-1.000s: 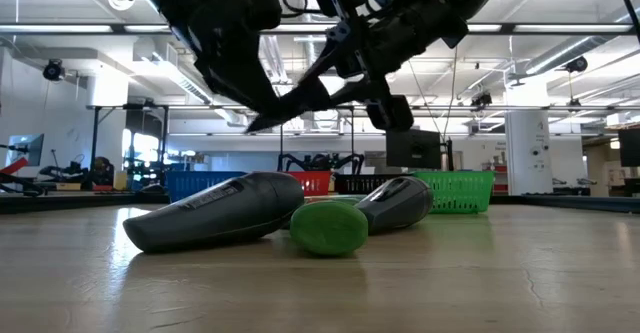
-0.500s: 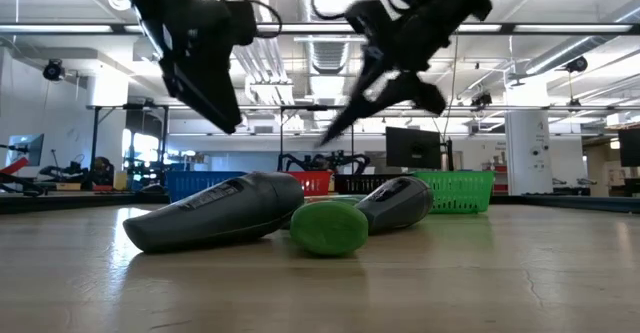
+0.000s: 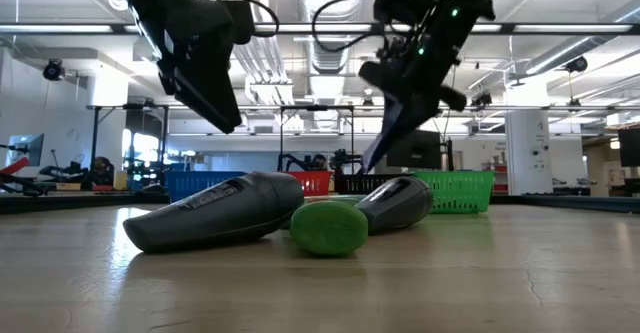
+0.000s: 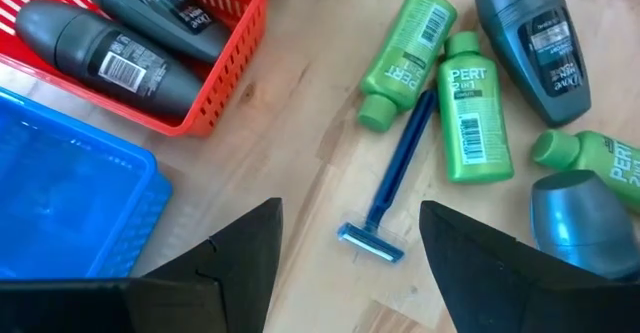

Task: Pick & Place Travel size toiletries
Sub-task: Put the blue shave cream into the black bin, then put the blue razor into the green bin

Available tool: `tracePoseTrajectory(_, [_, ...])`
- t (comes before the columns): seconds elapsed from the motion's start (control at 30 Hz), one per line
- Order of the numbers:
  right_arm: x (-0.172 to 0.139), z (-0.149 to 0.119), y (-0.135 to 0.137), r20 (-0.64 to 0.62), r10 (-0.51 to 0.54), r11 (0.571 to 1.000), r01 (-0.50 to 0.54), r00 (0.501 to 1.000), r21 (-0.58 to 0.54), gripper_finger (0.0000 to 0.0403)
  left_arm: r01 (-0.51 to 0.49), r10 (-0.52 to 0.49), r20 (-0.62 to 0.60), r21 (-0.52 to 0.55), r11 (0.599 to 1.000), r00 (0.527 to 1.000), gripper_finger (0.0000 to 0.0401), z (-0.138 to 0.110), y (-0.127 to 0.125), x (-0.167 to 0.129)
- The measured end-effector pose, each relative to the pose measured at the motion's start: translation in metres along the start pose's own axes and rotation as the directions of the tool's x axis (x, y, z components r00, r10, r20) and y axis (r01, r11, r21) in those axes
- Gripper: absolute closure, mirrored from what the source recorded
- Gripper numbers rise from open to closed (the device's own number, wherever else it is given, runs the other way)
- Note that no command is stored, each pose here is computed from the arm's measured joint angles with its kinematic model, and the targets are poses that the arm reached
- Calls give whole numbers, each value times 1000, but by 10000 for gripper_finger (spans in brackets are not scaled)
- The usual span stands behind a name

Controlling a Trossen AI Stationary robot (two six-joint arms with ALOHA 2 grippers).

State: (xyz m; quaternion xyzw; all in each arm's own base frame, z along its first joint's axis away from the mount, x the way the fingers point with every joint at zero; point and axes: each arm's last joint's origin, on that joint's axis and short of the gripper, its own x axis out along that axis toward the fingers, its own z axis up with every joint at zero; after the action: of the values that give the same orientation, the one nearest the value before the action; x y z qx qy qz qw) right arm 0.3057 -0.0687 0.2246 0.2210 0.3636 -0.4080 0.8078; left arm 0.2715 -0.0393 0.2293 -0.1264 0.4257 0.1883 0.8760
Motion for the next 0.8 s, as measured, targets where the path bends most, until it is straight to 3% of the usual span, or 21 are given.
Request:
tracePoseTrajectory(0.2, [28, -10, 9, -31, -31, 999, 30, 999, -20, 230, -6, 6, 2, 0, 1000, 1000, 160, 0, 0, 0])
tracePoseTrajectory(0.4, [29, -12, 9, -57, -27, 998, 23, 998, -56, 185, 52, -51, -43, 15, 999, 998, 160, -2, -1, 0])
tracePoseTrajectory(0.6, [4, -8, 6, -41, 0, 992, -5, 999, -123, 139, 191, -168, -138, 180, 965, 976, 160, -14, -9, 0])
tracePoseTrajectory(0.7, [-13, -8, 6, -21, 34, 977, -37, 999, -212, 117, 214, -179, -137, 308, 927, 974, 160, -20, -11, 4])
tracePoseTrajectory(0.8, [-26, -9, 5, -22, 49, 960, -53, 999, -274, 99, 225, -207, -88, 357, 907, 974, 160, -22, -13, 14])
